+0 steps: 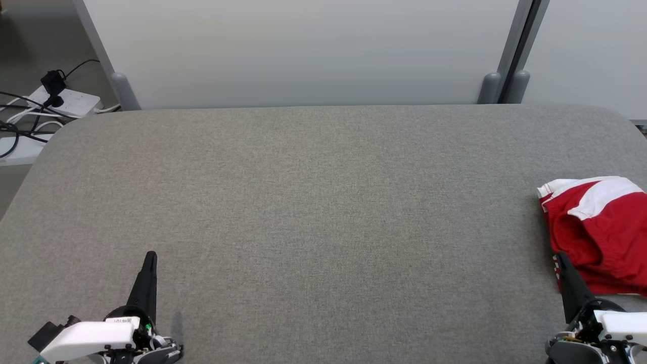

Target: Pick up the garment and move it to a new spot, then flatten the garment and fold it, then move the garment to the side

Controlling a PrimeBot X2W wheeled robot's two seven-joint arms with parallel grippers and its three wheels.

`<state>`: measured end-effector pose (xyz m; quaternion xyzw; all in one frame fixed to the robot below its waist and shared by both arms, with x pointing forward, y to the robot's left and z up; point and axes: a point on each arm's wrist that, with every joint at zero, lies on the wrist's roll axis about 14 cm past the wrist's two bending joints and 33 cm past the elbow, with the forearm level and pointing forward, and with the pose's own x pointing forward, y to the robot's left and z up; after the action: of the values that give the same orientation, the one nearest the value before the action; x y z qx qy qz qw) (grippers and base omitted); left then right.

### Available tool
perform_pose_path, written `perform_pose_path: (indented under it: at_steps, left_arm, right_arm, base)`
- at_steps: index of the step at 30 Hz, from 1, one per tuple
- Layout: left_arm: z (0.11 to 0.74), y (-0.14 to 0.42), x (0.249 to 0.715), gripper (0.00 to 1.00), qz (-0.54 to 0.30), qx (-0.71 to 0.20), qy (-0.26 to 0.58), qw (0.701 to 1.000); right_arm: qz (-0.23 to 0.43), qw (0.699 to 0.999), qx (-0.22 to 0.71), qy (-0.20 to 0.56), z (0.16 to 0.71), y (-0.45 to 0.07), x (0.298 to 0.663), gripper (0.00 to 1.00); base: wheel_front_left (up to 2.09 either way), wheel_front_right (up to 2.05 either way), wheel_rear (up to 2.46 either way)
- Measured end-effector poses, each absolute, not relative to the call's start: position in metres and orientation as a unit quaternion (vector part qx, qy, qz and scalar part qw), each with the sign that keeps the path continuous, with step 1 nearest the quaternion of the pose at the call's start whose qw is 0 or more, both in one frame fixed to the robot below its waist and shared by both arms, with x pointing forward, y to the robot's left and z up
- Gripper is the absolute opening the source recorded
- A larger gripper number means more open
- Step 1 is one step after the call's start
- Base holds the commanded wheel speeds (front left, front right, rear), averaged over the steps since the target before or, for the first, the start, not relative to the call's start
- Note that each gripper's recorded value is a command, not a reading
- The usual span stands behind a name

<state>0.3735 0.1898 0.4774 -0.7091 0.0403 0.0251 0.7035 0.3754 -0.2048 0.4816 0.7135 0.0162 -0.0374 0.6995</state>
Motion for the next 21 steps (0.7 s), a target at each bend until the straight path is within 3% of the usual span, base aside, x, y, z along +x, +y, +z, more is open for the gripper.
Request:
perform_pose_path:
  at_steps: [21]
  left_arm:
    - [0.4774,0.1899,0.3735,0.0,0.025,-0.709,0.04,0.703]
  right_arm:
    - [-0.038,0.699,0.714,0.016,0.4815,-0.2051,0.3753,0.0]
  base:
    - [0.0,0.0,0.0]
